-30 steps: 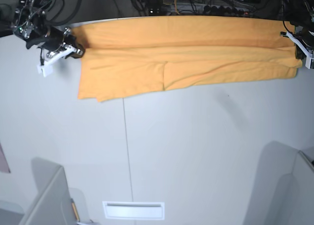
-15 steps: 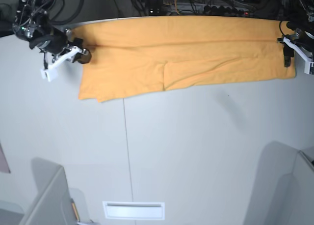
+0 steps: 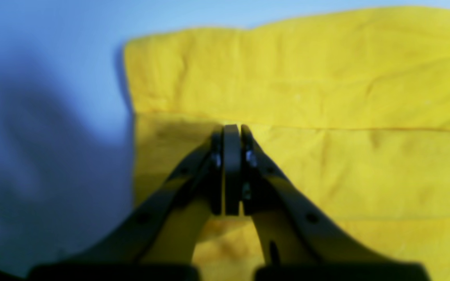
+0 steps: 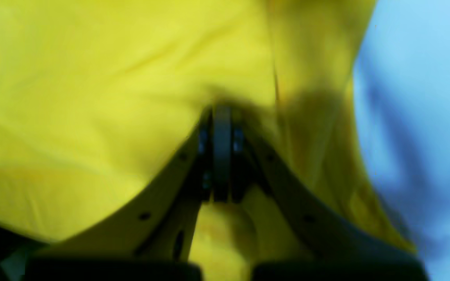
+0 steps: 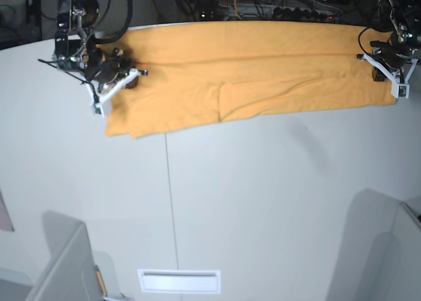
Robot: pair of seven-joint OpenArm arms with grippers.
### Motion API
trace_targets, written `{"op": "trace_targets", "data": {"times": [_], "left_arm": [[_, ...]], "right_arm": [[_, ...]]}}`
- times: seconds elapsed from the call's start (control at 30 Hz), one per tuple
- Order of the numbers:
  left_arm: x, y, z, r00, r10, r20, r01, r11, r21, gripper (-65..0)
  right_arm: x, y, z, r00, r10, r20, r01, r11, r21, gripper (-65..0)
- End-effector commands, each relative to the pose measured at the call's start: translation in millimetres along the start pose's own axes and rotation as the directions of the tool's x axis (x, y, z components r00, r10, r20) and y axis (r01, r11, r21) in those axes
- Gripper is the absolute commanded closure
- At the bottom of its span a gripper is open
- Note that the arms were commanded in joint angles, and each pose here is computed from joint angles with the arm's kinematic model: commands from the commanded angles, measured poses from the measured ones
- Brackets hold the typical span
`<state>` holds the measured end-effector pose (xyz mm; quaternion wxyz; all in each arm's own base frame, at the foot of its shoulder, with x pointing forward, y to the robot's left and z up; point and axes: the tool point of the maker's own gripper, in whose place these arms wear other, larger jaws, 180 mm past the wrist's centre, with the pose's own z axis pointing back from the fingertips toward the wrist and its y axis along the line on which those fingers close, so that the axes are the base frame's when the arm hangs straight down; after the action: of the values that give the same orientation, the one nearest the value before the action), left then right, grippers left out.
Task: Fold the T-shirt properly
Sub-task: 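Move both grippers onto the folded shirt's ends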
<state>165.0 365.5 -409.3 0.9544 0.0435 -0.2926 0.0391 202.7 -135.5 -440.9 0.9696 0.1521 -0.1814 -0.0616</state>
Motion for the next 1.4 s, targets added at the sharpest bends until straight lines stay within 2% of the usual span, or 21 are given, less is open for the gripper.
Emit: {"op": "trace_targets", "data": {"times": [0.0, 0.17, 0.43, 0.57, 0.73, 0.8, 0.97, 1.1, 1.13, 1.27, 1.37], "left_arm": [[14, 7, -2, 0.999, 0.005, 0.037, -0.006, 1.000, 0.008, 0.0], [21, -5, -42, 0.996, 0.090, 0.010, -0.090, 0.994, -0.055, 0.0], [102, -10, -62, 0.977, 0.157, 0.145, -0.144, 0.985, -0.100, 0.0], [130, -3, -50, 0.972, 0.128, 0.199, -0.113, 0.990, -0.084, 0.0], [154, 15, -17, 0.961, 0.079, 0.265, -0.076, 0.997, -0.023, 0.0], [151, 26, -3, 0.960, 0.073, 0.269, -0.079, 0.997, 0.013, 0.0], [133, 43, 23, 0.964, -0.010, 0.264, -0.004, 0.999, 0.049, 0.0], [115, 64, 31, 0.963, 0.050, 0.266, -0.074, 0.994, 0.080, 0.0], [111, 67, 32, 0.963, 0.060, 0.264, -0.085, 0.993, 0.084, -1.6], [98, 69, 26, 0.967, 0.092, 0.238, -0.112, 0.991, 0.073, -36.7], [88, 62, 14, 0.967, 0.129, 0.221, -0.140, 0.990, 0.036, -55.6]], "right_arm": [[9, -13, -2, 1.000, -0.004, 0.013, 0.004, 0.999, -0.043, 0.0], [30, -26, -22, 0.999, -0.049, 0.019, 0.050, 0.997, -0.058, 0.0], [94, -24, -32, 0.994, -0.069, 0.081, 0.073, 0.996, -0.041, 0.0], [118, -9, -17, 0.987, -0.033, 0.156, 0.036, 0.999, -0.019, 0.0], [137, 27, 14, 0.959, 0.014, 0.282, -0.026, 0.999, 0.036, 0.0], [137, 35, 26, 0.950, 0.038, 0.311, -0.053, 0.998, 0.040, 0.0], [127, 57, 45, 0.937, 0.052, 0.347, -0.081, 0.994, 0.072, 0.0], [120, 65, 47, 0.937, 0.042, 0.348, -0.077, 0.993, 0.090, 0.0], [120, 66, 47, 0.937, 0.039, 0.348, -0.076, 0.993, 0.093, 0.0], [119, 68, 45, 0.938, 0.034, 0.345, -0.072, 0.993, 0.098, 0.0], [120, 70, 45, 0.937, 0.030, 0.348, -0.071, 0.992, 0.104, 0.0]]}}
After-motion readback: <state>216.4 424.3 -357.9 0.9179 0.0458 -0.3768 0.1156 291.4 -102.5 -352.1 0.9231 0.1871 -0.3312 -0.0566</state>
